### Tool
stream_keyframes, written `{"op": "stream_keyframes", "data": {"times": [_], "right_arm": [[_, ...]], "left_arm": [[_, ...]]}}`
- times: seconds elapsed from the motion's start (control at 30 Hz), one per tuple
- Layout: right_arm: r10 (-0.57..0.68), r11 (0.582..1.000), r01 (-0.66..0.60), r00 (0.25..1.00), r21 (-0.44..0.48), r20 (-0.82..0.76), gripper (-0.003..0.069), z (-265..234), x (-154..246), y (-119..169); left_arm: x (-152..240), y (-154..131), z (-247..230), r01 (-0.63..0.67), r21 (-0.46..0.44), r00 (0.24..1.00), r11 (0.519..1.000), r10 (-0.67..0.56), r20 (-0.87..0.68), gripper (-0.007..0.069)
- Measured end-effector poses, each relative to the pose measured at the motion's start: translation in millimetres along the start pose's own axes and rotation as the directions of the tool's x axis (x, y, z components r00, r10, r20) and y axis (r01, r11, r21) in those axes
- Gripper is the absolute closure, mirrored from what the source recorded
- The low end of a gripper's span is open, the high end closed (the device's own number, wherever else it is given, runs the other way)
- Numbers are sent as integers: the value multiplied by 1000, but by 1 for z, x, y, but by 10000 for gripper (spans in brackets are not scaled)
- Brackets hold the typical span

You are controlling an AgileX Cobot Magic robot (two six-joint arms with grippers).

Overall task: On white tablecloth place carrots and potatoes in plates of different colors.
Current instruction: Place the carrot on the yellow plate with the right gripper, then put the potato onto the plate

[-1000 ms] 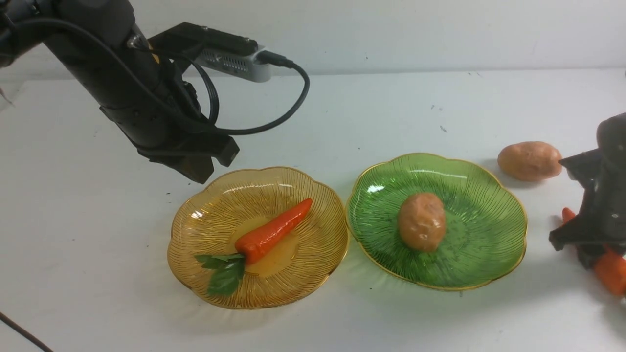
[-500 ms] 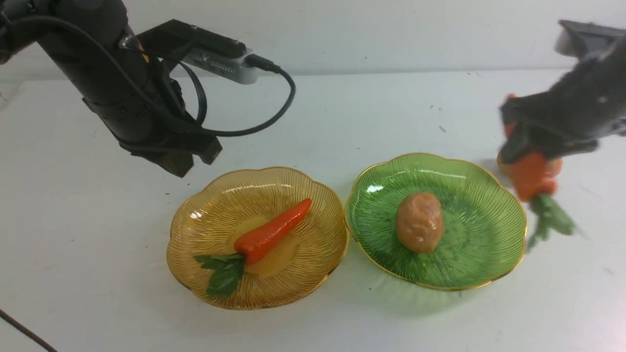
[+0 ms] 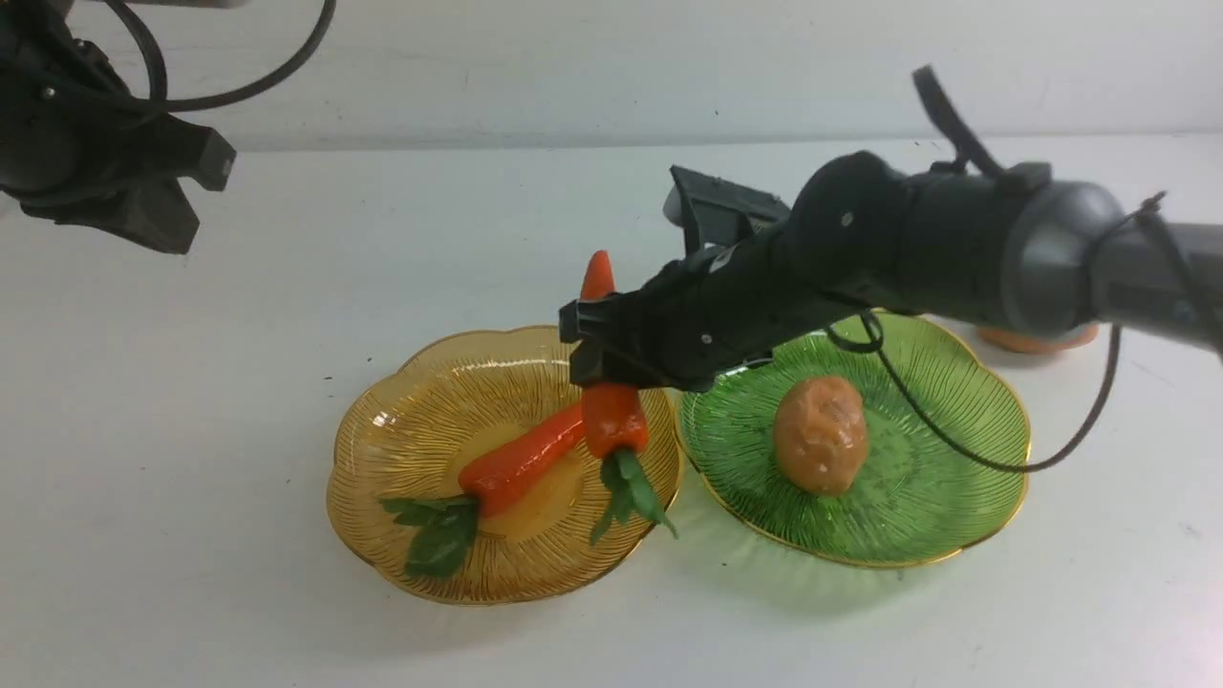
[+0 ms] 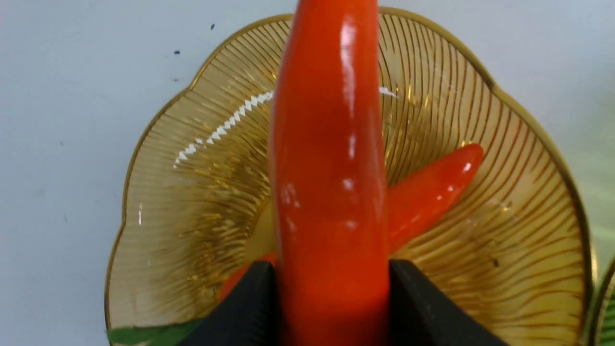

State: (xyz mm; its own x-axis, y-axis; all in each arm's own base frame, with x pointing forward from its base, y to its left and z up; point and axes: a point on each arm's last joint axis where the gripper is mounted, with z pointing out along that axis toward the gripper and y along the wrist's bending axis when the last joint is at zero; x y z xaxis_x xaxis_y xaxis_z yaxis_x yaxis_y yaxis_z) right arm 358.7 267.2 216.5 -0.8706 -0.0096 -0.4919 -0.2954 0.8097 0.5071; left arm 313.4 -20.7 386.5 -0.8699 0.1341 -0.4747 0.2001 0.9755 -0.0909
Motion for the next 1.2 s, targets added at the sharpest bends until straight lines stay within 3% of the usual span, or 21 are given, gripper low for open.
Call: {"op": "stream_keyframes", "data": {"times": [0.1,0.37,0.47,0.57,0.63,0.8,0.9,1.03,1.1,1.2], "right_arm": [[37,999,-37,999,-10,23,352,11,2,1],[33,999,-33,999,-22,14,108,10,2,-1],[35,999,-36,999,-18,-30,79,-8,-8,-13],[12,1000,-11,999,16,-49,116,-46,-38,-38],[-2,998,5,999,62,-44,214,-83,-63,-60],[0,966,3,1000,257,-9,575,-152,-98,-127],[3,925,-3,1000,380,-1,655,-171,-101,-163],[-79,878,90,996,470,-43,635,-168,-103,-196],[-141,865,164,986,475,-84,573,-155,-102,-206],[-221,837,263,965,480,-143,401,-140,-101,-220]], "left_arm": [[0,-1,0,5,13,1000,1000,-5,3,625],[0,-1,0,5,14,1000,1000,-5,3,625],[0,-1,0,5,14,1000,1000,-5,3,625],[0,-1,0,5,14,1000,1000,-5,3,625],[0,-1,0,5,14,1000,1000,-5,3,625],[0,-1,0,5,14,1000,1000,-5,3,625],[0,-1,0,5,14,1000,1000,-5,3,625],[0,-1,0,5,14,1000,1000,-5,3,625],[0,-1,0,5,14,1000,1000,-5,3,625],[0,-1,0,5,14,1000,1000,-5,3,625]]}}
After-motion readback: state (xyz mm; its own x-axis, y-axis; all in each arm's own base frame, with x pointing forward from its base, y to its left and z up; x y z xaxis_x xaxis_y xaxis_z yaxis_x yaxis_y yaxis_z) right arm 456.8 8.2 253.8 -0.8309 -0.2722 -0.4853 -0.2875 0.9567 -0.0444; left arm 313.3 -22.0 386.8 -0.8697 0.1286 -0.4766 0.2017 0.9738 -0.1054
